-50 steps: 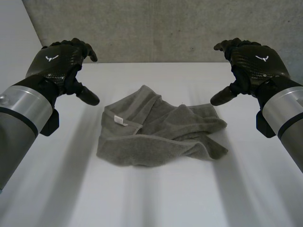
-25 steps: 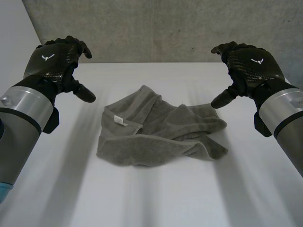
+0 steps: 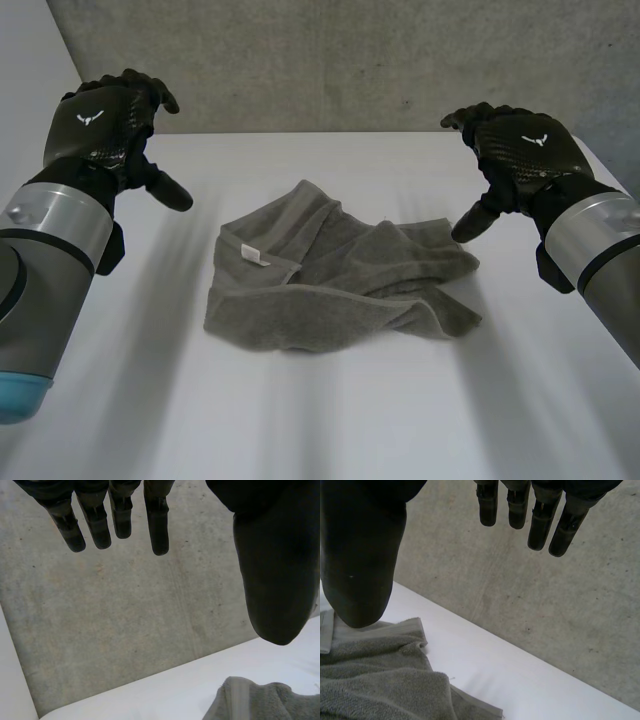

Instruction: Fold the towel.

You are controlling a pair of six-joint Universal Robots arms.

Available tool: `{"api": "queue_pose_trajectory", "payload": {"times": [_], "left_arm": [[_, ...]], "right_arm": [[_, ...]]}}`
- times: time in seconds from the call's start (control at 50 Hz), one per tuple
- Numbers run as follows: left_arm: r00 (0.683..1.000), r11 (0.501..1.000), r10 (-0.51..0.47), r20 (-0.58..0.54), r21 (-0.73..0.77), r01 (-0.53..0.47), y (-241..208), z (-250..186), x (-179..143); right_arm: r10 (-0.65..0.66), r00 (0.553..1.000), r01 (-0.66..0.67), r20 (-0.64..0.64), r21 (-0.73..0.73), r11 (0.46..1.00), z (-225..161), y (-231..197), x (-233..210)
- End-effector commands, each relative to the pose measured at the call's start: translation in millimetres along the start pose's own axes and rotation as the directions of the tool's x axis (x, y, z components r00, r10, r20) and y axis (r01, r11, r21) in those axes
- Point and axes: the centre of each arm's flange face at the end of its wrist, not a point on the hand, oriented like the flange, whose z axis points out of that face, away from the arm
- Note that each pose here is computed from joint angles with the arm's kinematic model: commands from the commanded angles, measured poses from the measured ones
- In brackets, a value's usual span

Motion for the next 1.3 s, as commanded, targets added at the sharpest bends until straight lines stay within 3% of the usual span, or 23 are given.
{"api": "queue_pose_trajectory", "payload": {"times": [0.02,0.54,0.68,0.72,0.76,0.94,1.1,1.3], "left_arm": [[1.000,1.000,-0.003,0.014,0.008,0.002,2.8,2.0,-1.6],[1.000,1.000,0.001,0.018,-0.008,0.000,7.6,1.5,-3.9],[0.997,0.999,0.012,-0.078,-0.030,-0.014,9.8,1.0,3.2],[0.976,0.997,0.005,-0.216,-0.078,-0.023,20.4,0.5,14.7],[0.963,0.993,0.000,-0.269,-0.114,-0.032,29.6,1.1,17.8],[0.908,0.948,0.073,-0.412,-0.255,-0.191,91.1,19.2,4.3],[0.822,0.831,0.223,-0.524,-0.339,-0.441,150.8,23.6,-5.8],[0.811,0.800,0.203,-0.549,-0.384,-0.461,170.3,23.5,-6.3]], "right_arm": [[-0.012,1.000,0.012,0.010,-0.011,1.000,2.3,3.1,1.0],[-0.009,1.000,0.009,0.012,0.002,1.000,4.4,-0.7,-0.5],[-0.017,1.000,0.017,0.002,-0.011,1.000,5.7,-4.8,3.5],[-0.013,1.000,0.014,0.009,-0.044,0.999,3.6,-1.5,3.0],[-0.010,1.000,0.011,0.006,-0.078,0.997,1.9,2.2,4.5],[0.022,1.000,-0.018,0.014,-0.268,0.963,-9.4,51.8,11.5],[0.059,0.997,-0.040,0.041,-0.357,0.933,-13.1,99.2,4.1],[0.094,0.994,-0.058,0.053,-0.471,0.880,-10.6,149.4,-4.6]]}}
